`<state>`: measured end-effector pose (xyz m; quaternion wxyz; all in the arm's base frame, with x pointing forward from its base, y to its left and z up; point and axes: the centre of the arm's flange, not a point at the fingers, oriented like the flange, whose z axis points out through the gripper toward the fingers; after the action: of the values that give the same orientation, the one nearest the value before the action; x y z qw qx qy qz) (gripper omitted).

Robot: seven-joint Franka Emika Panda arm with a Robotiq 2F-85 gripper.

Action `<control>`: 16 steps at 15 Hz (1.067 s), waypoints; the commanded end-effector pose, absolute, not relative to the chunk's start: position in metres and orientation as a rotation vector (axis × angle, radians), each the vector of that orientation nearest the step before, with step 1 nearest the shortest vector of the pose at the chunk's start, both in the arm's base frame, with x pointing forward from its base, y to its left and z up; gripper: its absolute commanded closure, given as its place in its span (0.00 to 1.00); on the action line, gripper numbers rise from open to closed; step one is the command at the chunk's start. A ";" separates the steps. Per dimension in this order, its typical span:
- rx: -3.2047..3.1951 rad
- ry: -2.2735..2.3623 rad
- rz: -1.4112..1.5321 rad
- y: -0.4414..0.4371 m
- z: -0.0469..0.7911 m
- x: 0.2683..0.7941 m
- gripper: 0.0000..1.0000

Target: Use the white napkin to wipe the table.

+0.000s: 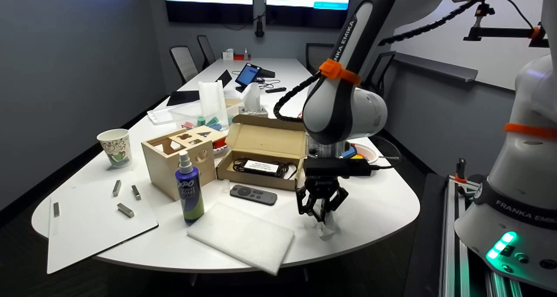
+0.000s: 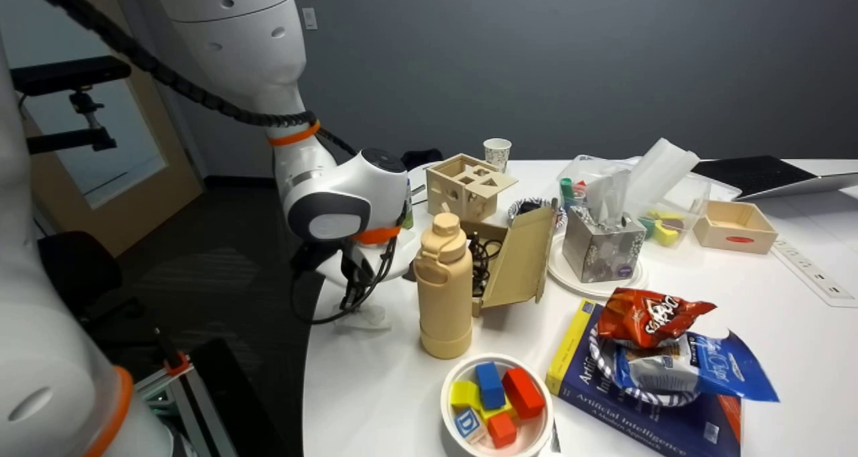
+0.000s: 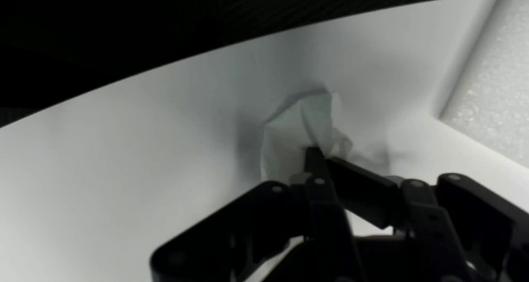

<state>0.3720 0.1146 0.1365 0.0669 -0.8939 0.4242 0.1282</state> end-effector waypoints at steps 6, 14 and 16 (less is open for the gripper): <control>-2.764 1.135 0.180 0.120 0.139 0.395 0.99; -2.804 0.854 0.218 0.155 0.145 0.410 0.99; -2.823 0.879 0.278 0.157 0.148 0.400 0.99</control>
<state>0.4054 0.1547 0.1460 0.0962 -0.9459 0.3020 0.0697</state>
